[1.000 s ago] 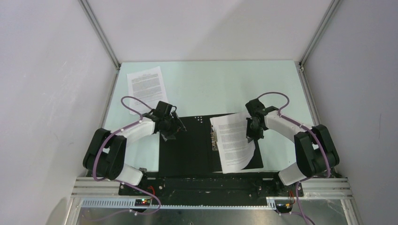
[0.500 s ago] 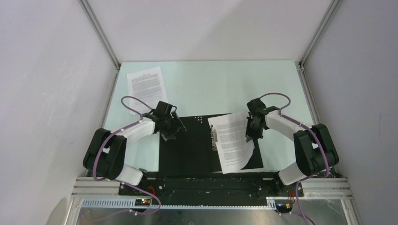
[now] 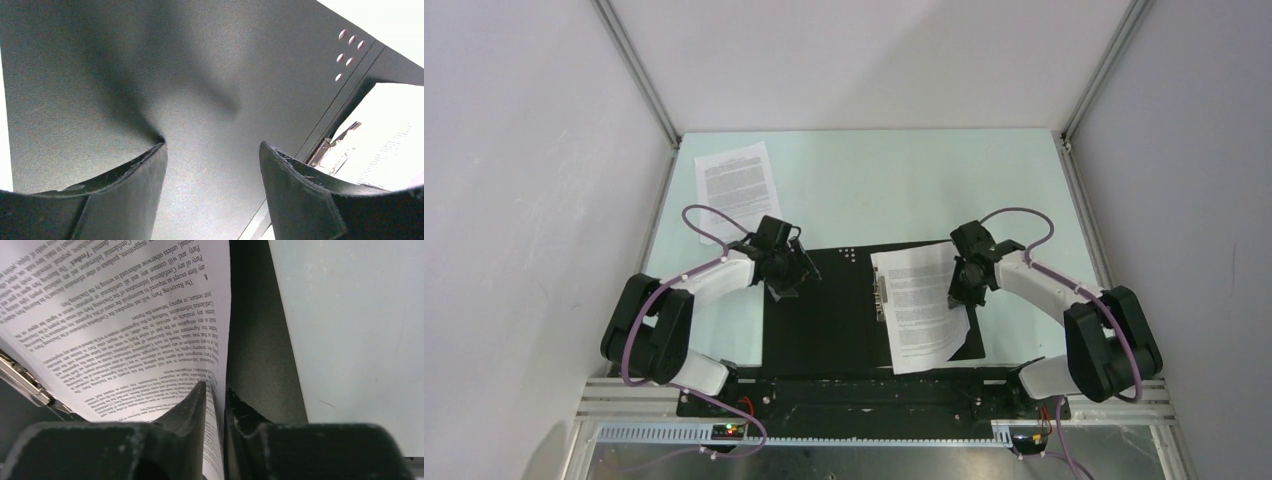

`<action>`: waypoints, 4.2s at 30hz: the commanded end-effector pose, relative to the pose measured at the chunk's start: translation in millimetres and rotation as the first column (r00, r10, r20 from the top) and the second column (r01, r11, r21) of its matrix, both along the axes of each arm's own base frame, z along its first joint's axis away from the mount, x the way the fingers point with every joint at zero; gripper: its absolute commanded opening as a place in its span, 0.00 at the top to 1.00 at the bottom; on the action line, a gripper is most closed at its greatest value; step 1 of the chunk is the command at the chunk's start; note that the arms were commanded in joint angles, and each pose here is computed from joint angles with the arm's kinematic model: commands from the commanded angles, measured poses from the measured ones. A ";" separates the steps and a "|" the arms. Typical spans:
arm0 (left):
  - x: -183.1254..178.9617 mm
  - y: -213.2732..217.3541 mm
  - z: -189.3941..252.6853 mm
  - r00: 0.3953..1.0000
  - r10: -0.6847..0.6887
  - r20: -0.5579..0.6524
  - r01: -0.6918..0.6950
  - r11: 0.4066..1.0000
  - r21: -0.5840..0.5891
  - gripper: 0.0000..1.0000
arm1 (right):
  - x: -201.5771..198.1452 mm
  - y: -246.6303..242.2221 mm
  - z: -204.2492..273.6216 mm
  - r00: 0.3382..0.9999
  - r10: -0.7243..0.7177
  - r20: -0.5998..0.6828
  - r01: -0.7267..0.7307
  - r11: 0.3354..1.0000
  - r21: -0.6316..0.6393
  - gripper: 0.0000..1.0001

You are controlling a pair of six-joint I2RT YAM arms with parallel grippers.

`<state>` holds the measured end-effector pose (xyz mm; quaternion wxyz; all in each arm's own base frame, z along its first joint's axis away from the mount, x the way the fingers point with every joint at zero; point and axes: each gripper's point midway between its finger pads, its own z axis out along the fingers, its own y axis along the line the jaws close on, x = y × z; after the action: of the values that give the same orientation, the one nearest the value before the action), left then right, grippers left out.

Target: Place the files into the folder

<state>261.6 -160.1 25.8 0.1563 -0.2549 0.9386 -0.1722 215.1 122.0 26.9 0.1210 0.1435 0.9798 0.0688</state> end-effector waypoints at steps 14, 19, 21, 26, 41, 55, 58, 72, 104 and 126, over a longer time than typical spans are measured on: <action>-6.9 11.0 -14.6 0.999 0.017 -0.030 -0.015 0.997 0.074 0.26 | -4.2 -29.1 10.0 0.990 -0.117 0.075 0.118 0.993 -0.013 0.32; -7.2 10.3 -14.2 0.999 0.010 -0.030 -0.008 0.997 0.071 0.26 | -11.8 -26.7 5.1 0.987 -0.143 0.070 0.142 0.990 0.020 0.28; -7.2 9.8 -14.4 0.999 0.007 -0.032 -0.005 0.998 0.070 0.26 | -15.1 -28.6 3.7 0.985 -0.155 0.069 0.155 0.988 0.017 0.28; -7.0 8.6 -14.7 0.999 0.003 -0.034 -0.001 0.998 0.068 0.27 | -20.1 -24.2 4.6 0.985 -0.155 0.079 0.154 0.988 0.025 0.27; -3.1 5.4 -12.4 1.000 -0.007 -0.030 0.009 0.998 0.063 0.27 | -16.8 -22.5 0.7 0.979 -0.171 0.111 0.172 0.985 -0.004 0.19; -4.5 6.8 -14.5 0.999 -0.006 -0.034 0.008 0.998 0.068 0.27 | -2.0 -24.0 1.3 0.968 -0.200 0.154 0.198 0.980 0.024 0.17; -6.0 7.8 -16.2 0.999 -0.005 -0.039 0.008 0.997 0.073 0.27 | 8.5 -23.7 2.5 0.962 -0.202 0.181 0.198 0.979 0.040 0.18; -2.5 7.8 -18.5 0.999 -0.010 -0.042 0.014 0.996 0.085 0.27 | 86.2 -22.2 15.4 0.928 -0.121 0.352 0.109 0.993 0.056 0.15; -1.1 7.3 -23.7 0.998 -0.017 -0.058 0.023 0.995 0.094 0.27 | 141.2 1.4 14.3 0.937 0.027 0.349 0.002 0.997 -0.083 0.14; -1.7 6.2 -25.4 0.998 -0.022 -0.066 0.028 0.995 0.092 0.27 | 141.0 -7.0 23.4 0.939 -0.007 0.345 0.047 0.993 -0.107 0.10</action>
<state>271.1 -166.3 24.5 0.1504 -0.2497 0.9418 -0.1672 347.9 120.0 33.3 0.2837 0.1123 0.9513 0.0448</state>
